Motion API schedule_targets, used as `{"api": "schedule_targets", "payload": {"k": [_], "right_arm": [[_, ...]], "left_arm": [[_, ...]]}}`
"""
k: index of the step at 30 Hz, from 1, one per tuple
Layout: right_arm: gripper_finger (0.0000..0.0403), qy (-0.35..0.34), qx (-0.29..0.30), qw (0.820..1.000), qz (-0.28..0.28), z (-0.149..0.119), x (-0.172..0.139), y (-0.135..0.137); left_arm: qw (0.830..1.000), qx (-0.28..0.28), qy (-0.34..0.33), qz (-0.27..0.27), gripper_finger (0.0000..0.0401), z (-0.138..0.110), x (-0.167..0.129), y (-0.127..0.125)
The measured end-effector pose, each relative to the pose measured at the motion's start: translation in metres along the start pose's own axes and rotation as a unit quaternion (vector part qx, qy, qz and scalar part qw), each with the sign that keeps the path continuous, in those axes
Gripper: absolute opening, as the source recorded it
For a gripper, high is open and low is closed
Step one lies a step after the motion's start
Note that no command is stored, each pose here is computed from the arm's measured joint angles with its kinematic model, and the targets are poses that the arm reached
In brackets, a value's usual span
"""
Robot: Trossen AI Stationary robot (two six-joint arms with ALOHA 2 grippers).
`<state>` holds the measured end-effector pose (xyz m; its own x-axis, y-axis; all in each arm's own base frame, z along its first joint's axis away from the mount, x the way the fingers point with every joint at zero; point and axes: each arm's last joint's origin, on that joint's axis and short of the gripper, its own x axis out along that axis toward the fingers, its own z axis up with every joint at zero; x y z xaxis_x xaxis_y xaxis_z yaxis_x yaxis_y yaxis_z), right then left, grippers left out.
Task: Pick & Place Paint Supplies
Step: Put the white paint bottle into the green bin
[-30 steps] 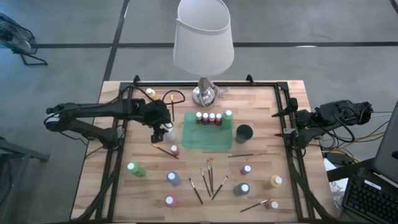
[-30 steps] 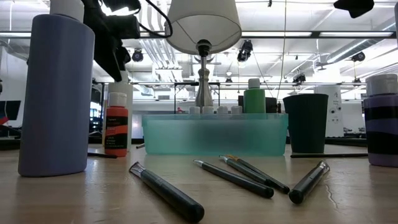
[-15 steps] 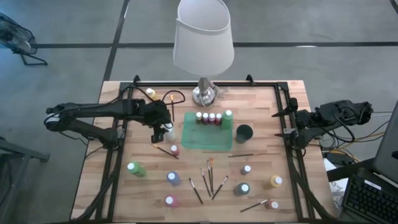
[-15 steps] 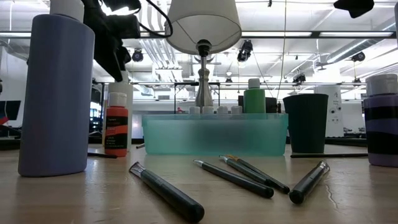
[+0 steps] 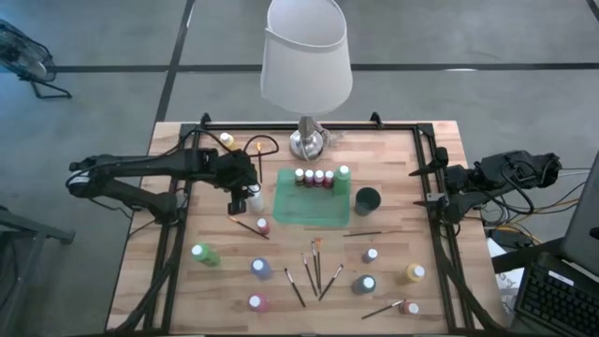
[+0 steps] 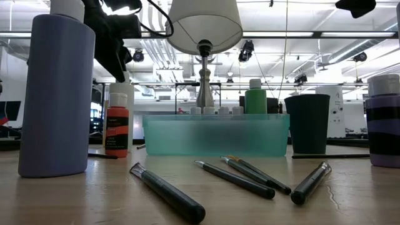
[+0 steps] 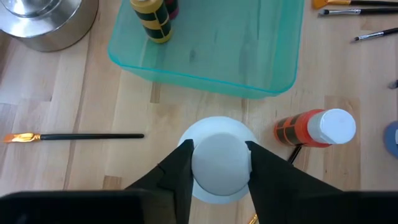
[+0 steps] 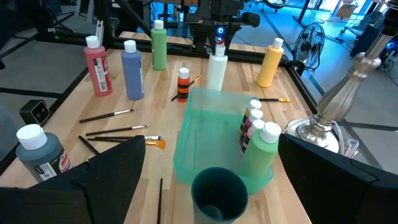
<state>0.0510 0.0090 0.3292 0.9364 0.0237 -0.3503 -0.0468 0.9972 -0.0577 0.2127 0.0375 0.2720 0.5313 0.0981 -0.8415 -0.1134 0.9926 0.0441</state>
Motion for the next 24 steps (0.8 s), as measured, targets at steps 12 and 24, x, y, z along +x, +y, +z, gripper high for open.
{"api": "schedule_targets", "payload": {"k": [12, 24], "right_arm": [[0.0364, 0.000, 0.001, 1.000, 0.000, 0.0000, 0.0000, 0.0000], [0.0364, 0.000, 0.000, 1.000, 0.000, 0.0000, 0.0000, 0.0000]], "left_arm": [[1.000, 0.000, 0.000, 0.000, 0.0132, 0.0000, 0.0000, 0.0000], [1.000, 0.000, 0.000, 0.000, 0.0131, -0.0001, -0.0001, 0.0000]]}}
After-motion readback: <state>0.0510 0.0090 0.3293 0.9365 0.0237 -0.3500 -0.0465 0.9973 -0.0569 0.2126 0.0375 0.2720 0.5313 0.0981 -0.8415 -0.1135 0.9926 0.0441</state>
